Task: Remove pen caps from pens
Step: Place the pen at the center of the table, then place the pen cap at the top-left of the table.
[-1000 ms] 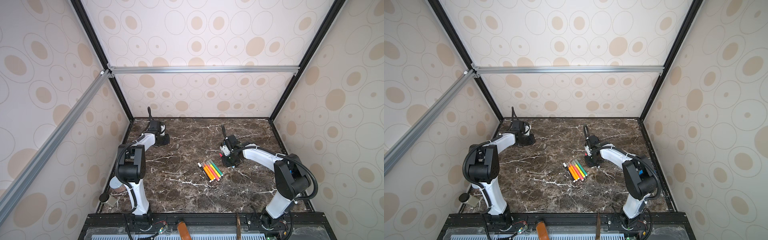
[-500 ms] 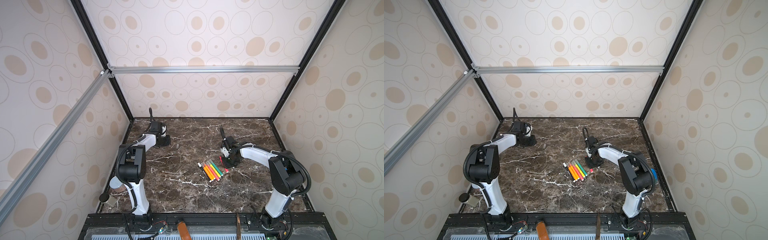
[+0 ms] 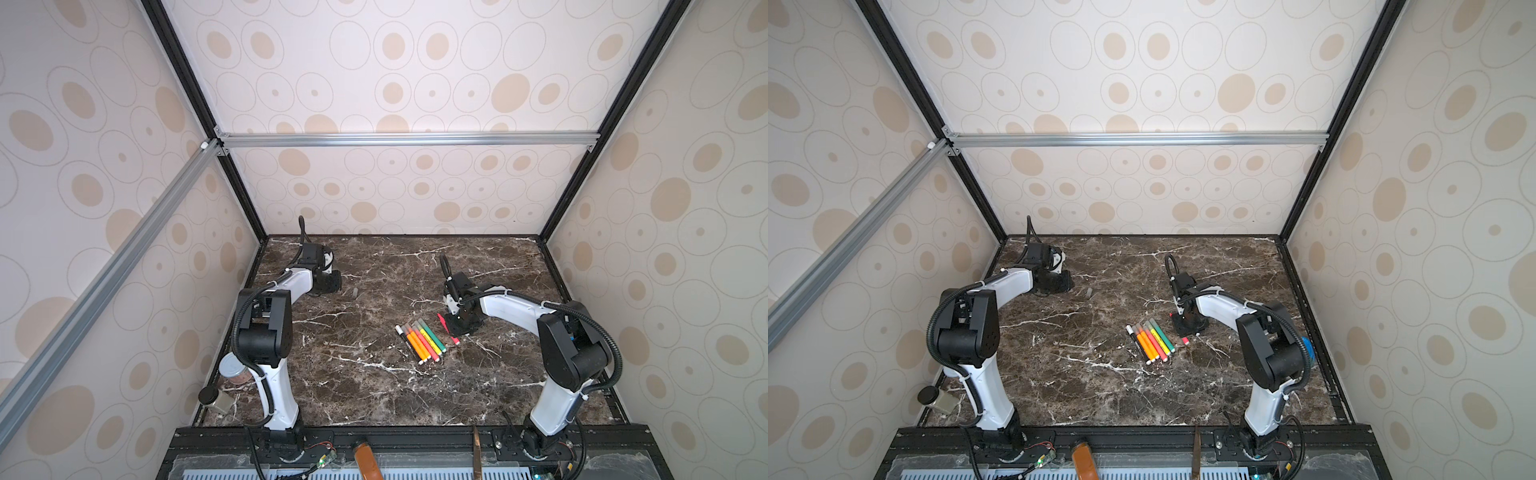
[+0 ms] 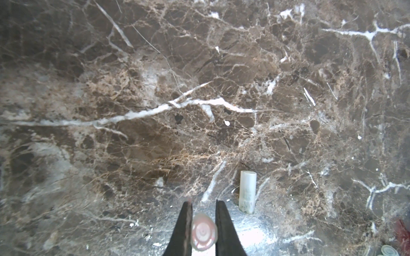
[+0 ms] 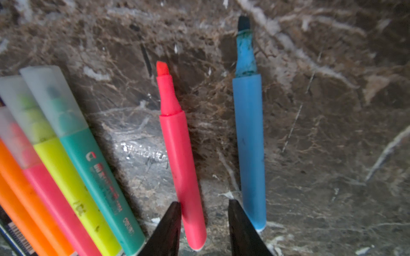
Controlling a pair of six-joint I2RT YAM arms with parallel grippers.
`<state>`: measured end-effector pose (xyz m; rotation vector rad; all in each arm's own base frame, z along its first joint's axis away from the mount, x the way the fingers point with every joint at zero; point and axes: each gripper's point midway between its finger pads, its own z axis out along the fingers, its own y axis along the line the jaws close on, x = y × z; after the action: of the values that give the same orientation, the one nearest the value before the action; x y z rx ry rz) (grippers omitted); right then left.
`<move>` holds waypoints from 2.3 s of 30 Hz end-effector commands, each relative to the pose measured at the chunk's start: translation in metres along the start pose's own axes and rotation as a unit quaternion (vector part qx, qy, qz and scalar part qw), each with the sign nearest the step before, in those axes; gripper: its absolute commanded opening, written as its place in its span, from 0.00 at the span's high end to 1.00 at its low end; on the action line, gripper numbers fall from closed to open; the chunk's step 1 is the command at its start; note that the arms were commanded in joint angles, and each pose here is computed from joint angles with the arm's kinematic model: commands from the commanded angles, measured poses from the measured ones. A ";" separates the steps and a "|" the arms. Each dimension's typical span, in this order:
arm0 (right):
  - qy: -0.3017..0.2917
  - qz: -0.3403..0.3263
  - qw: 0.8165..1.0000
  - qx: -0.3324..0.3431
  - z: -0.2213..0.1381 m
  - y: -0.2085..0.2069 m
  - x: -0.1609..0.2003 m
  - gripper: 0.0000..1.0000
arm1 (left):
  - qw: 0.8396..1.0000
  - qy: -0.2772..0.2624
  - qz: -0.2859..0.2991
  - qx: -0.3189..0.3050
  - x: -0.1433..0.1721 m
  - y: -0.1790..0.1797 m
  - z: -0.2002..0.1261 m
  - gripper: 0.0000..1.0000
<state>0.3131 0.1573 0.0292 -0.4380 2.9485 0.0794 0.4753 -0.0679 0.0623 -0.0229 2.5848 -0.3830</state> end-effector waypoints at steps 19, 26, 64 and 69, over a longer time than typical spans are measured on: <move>-0.013 -0.011 1.000 -0.006 -0.009 0.004 -0.016 0.59 | 0.996 0.057 0.031 0.056 0.040 -0.033 0.035 1.00; -0.006 -0.028 1.000 0.011 -0.002 0.009 -0.021 0.56 | 0.996 0.063 0.032 0.057 0.047 -0.035 0.035 0.94; -0.061 -0.067 0.995 0.042 -0.036 0.006 -0.046 0.59 | 0.988 -0.022 0.037 0.151 -0.002 -0.082 -0.017 0.70; -0.077 -0.077 0.991 -0.083 -0.068 0.054 -0.041 0.59 | 0.985 -0.059 0.045 0.156 -0.021 -0.092 -0.049 0.67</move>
<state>0.3463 0.1851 0.0795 -0.5843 2.7739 0.0838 0.4607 -0.1354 0.1025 0.1501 2.4600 -0.7006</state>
